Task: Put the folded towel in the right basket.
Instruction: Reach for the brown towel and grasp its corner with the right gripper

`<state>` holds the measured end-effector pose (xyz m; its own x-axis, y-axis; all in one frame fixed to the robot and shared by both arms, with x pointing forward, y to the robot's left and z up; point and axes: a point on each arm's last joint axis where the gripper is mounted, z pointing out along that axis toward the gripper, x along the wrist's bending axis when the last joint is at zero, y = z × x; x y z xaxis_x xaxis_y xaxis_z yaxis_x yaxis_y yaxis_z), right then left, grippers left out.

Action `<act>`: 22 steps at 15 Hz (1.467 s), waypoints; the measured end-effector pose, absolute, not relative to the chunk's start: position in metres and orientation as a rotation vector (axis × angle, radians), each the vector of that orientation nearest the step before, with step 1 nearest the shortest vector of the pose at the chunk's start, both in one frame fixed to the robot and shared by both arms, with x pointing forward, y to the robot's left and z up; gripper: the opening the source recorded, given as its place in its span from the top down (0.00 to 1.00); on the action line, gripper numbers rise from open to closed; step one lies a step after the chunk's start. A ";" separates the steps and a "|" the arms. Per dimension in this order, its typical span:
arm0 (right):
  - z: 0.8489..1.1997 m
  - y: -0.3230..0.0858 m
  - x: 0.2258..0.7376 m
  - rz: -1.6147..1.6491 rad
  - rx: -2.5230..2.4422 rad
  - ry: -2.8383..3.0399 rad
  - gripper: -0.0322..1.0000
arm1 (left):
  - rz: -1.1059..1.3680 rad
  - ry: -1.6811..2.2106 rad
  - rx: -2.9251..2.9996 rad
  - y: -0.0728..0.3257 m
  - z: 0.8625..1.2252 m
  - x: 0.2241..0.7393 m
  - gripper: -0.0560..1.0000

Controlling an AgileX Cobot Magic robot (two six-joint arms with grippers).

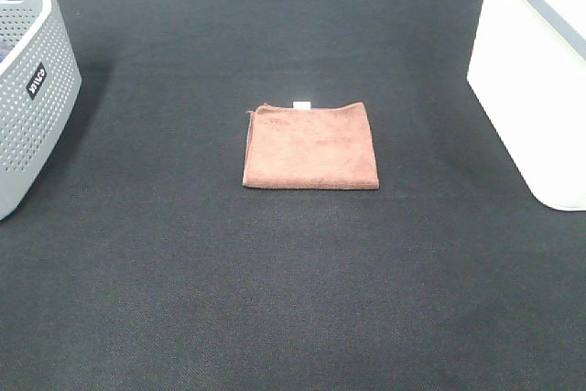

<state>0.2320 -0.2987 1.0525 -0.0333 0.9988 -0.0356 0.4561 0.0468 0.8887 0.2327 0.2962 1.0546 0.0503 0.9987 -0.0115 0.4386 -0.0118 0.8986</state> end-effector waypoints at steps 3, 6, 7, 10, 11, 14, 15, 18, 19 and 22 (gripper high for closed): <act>1.053 -0.299 0.232 0.932 1.503 1.588 0.29 | 0.920 1.493 1.559 0.296 1.055 0.233 0.12; 1.053 -0.299 0.232 0.932 1.503 1.588 0.29 | 0.920 1.493 1.559 0.296 1.055 0.233 0.12; 1.053 -0.299 0.232 0.932 1.503 1.588 0.29 | 0.920 1.493 1.559 0.296 1.055 0.233 0.12; 1.053 -0.299 0.232 0.932 1.503 1.588 0.29 | 0.920 1.493 1.559 0.296 1.055 0.233 0.12; 1.053 -0.299 0.232 0.932 1.503 1.588 0.29 | 0.920 1.493 1.559 0.296 1.055 0.233 0.12; 1.053 -0.299 0.232 0.932 1.503 1.588 0.29 | 0.920 1.493 1.559 0.296 1.055 0.233 0.12; 1.053 -0.299 0.232 0.932 1.503 1.588 0.29 | 0.920 1.493 1.559 0.296 1.055 0.233 0.12; 1.053 -0.299 0.232 0.932 1.503 1.588 0.29 | 0.920 1.493 1.559 0.296 1.055 0.233 0.12; 1.053 -0.299 0.232 0.932 1.503 1.588 0.29 | 0.920 1.493 1.559 0.296 1.055 0.233 0.12; 1.053 -0.299 0.232 0.932 1.503 1.588 0.29 | 0.920 1.493 1.559 0.296 1.055 0.233 0.12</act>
